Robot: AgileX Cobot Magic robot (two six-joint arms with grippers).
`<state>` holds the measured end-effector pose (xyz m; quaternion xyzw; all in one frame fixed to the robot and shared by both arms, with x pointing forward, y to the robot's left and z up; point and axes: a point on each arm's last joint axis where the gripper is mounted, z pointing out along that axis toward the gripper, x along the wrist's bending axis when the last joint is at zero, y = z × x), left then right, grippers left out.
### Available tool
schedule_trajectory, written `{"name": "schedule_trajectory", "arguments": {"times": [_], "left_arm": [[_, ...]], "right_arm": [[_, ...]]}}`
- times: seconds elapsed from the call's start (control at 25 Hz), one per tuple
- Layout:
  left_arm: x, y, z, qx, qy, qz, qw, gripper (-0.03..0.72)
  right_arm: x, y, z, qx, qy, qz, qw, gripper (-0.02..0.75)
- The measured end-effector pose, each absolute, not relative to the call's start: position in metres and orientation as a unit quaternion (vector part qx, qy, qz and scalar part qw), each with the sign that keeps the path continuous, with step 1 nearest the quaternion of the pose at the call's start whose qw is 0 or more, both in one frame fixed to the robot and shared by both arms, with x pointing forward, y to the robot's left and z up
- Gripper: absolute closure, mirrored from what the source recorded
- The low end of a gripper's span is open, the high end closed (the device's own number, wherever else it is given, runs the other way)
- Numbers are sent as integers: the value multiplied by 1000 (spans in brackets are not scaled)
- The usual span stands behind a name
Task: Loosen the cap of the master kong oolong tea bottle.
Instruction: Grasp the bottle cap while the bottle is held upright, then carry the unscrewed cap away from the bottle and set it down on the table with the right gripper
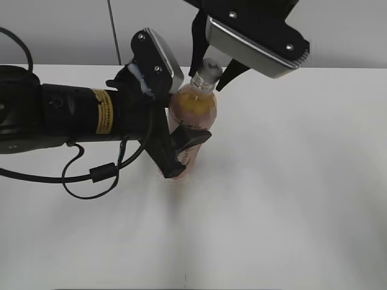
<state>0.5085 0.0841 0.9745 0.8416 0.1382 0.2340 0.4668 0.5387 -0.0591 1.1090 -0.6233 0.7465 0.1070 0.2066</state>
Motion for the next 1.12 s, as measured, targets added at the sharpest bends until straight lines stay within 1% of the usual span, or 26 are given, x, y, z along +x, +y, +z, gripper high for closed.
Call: {"name": "schedule_trajectory", "arguments": {"times": [0.2,0.36,0.44,0.6,0.76,0.96,1.12], "left_arm": [[506,82,974,846,116,237,464,242],[506,82,974,845,117,237,464,242],[507,82,975,842,127,236,468,242],[506,82,976,825,160,225,494,242],[501,83,973,797,194,205,533,242],[493,91,967,756,240,184,581,242],[489,93,964,739,243,175,604,242]], "right_arm": [[538,-64,1124,-593,761,91,245,461],[539,-67,1126,-535,804,92,241,461],[541,-71,1125,-482,838,93,237,461],[548,-84,1124,-356,903,115,214,462],[563,-106,1120,-207,950,155,177,462],[590,-134,1100,-2,974,192,117,463],[603,-146,1085,156,966,193,77,463]]}}
